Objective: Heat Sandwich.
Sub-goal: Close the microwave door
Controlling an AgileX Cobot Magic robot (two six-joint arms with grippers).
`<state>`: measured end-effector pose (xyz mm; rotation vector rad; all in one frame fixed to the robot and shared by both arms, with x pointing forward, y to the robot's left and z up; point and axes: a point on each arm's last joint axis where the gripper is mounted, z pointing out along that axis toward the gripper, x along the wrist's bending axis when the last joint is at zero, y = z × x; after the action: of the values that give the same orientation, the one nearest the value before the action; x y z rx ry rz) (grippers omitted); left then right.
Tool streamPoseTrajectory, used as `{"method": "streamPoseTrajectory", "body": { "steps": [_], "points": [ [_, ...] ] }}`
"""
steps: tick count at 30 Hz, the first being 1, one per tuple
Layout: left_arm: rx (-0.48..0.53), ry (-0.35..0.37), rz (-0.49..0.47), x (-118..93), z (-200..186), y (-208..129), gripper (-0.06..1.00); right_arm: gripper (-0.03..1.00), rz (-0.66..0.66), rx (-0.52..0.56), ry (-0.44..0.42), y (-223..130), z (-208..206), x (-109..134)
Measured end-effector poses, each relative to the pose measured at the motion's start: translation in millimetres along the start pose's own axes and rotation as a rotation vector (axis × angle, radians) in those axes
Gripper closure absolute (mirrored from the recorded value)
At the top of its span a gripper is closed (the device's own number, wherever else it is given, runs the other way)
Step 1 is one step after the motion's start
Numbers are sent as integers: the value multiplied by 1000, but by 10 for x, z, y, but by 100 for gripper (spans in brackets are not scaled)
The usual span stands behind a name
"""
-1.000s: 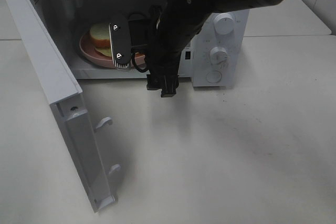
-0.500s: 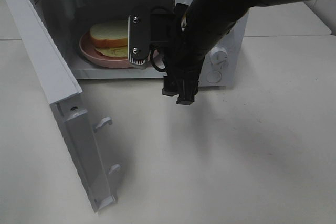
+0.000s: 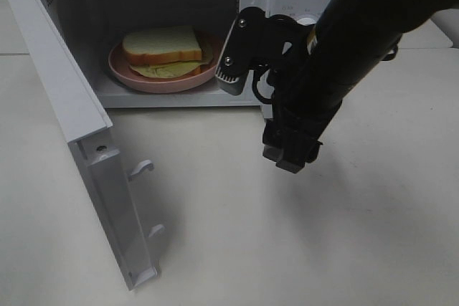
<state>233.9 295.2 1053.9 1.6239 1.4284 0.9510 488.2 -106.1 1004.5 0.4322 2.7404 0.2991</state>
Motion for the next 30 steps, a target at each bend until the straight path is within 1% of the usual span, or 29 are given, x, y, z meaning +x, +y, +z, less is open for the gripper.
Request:
{"method": "streamPoseTrajectory", "body": {
  "steps": [2, 3, 4, 6, 7, 8, 12, 18, 21, 23, 25, 30],
  "points": [
    [0, 0, 0, 0, 0, 0, -4, 20, 55, 8, 2, -62, -65, 30],
    [0, 0, 0, 0, 0, 0, -4, 20, 117, 6, -1, -118, -144, 54],
    [0, 0, 0, 0, 0, 0, -4, 20, 117, 6, -1, -118, -144, 54],
    [0, 0, 0, 0, 0, 0, -4, 20, 174, 2, -5, -170, -214, 78],
    [0, 0, 0, 0, 0, 0, -4, 20, 229, 5, -5, -234, -272, 110],
    [0, 0, 0, 0, 0, 0, -4, 20, 229, 5, -5, -234, -272, 110],
    [0, 0, 0, 0, 0, 0, -4, 20, 345, 4, -9, -410, -405, 206],
    [0, 0, 0, 0, 0, 0, -4, 20, 416, 36, -1, -609, -527, 316],
    [0, 0, 0, 0, 0, 0, -4, 20, 465, 92, 8, -739, -664, 373],
    [0, 0, 0, 0, 0, 0, -4, 20, 480, 106, 11, -763, -691, 385],
    [0, 0, 0, 0, 0, 0, -4, 20, 509, 161, 22, -854, -781, 427],
    [0, 0, 0, 0, 0, 0, -4, 20, 545, 200, 23, -969, -930, 474]
  ]
}}
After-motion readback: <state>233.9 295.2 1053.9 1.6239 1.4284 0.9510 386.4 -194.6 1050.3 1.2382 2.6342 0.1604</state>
